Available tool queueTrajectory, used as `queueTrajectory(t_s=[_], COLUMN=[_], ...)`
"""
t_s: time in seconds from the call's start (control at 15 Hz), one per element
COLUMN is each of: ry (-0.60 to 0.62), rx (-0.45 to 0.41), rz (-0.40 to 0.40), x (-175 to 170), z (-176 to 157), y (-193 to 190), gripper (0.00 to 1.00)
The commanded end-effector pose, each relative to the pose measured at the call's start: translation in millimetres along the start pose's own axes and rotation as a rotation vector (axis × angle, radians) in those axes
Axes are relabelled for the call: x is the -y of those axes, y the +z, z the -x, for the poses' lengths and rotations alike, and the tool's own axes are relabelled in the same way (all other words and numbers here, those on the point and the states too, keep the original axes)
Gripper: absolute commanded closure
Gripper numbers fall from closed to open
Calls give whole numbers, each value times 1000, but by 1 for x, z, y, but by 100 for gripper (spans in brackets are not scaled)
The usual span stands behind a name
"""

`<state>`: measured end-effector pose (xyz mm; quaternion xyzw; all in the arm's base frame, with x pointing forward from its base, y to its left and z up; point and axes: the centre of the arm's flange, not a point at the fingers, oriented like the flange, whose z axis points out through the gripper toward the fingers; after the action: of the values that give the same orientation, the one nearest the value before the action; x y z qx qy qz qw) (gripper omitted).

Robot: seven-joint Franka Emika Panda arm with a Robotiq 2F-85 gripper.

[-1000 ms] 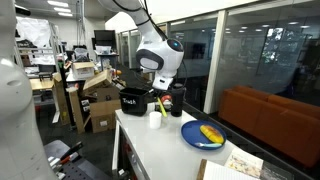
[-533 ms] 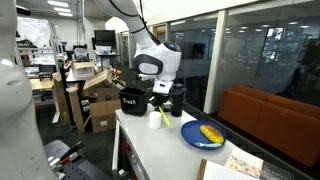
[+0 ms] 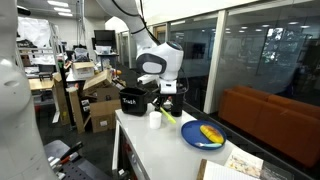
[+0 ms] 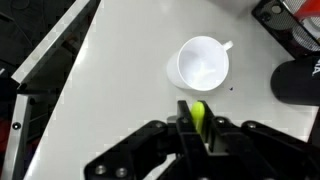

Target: Remove the pen from the cup and put it on the table

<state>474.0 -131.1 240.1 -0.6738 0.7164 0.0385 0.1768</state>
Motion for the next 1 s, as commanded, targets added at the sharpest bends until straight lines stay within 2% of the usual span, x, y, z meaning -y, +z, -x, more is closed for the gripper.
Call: queueTrajectory(t_s=[0.0,0.93], ry=[-136,-536], rx=[7,-73], rz=[45,309], x=[8,19], z=[-12,-68], y=[3,38], gripper=[97,97])
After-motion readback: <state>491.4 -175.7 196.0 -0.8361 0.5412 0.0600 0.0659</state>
